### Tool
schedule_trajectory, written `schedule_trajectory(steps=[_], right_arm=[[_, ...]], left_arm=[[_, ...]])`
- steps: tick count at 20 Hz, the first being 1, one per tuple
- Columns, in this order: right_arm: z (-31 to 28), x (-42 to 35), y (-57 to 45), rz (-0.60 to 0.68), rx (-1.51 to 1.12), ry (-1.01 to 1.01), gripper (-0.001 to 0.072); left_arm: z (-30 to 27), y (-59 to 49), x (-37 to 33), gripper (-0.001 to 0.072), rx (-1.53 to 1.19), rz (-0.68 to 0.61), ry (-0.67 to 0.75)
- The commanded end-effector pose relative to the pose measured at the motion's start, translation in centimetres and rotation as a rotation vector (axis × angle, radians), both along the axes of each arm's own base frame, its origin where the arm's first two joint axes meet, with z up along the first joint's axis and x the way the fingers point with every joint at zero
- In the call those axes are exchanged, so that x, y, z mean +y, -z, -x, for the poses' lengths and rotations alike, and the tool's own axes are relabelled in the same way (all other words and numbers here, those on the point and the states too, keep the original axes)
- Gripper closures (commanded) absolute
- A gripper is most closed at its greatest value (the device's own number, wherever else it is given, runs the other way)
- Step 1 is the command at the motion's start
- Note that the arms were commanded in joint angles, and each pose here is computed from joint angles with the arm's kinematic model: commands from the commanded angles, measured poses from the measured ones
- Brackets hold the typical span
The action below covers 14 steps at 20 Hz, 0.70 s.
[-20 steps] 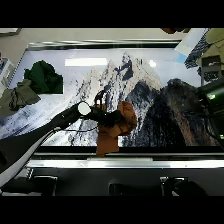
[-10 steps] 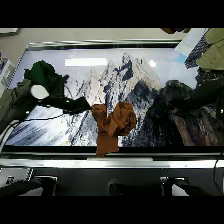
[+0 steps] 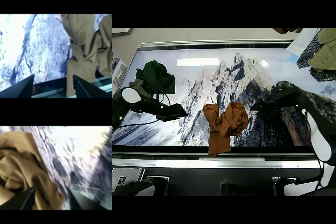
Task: Fold the clothes and pants, and hang the long-sleeved shirts on hangers.
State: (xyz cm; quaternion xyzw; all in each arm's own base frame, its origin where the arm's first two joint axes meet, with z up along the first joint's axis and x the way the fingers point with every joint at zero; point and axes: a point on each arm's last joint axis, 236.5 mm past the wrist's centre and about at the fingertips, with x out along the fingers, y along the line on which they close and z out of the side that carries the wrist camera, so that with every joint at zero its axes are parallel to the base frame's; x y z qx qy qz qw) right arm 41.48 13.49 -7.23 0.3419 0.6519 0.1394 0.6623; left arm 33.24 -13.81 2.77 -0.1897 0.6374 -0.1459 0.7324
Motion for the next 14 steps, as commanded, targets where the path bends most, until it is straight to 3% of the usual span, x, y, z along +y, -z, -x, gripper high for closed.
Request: schedule_trajectory(steps=[1, 6, 7, 9, 10, 14], right_arm=[[-1.0, 2.1, 2.7, 0.000, -0.017, 0.001, 0.0297], [-1.3, 4.1, 3.6, 0.012, -0.034, 0.000, 0.0302], [-1.2, 4.4, 3.6, 0.013, -0.036, -0.008, 0.0329], [-0.9, 4.8, 3.6, 0.010, -0.032, -0.022, 0.0484], [-0.7, 4.7, 3.5, 0.008, -0.027, -0.032, 0.0653], [-0.3, 3.8, 1.9, 0.030, -0.041, -0.055, 0.0680]], left_arm=[[0.5, 0.3, 0.3, 0.0172, 0.016, -0.008, 0.002], [0.5, 0.3, 0.3, 0.0170, 0.026, -0.005, -0.019], [0.5, 0.3, 0.4, 0.0169, 0.032, -0.003, -0.029], [0.6, 0.5, 0.4, 0.0169, 0.036, -0.004, -0.029], [0.8, 0.8, 0.4, 0.0170, 0.042, -0.005, -0.027], [2.5, 4.0, -1.9, 0.0171, 0.081, 0.098, -0.023]])
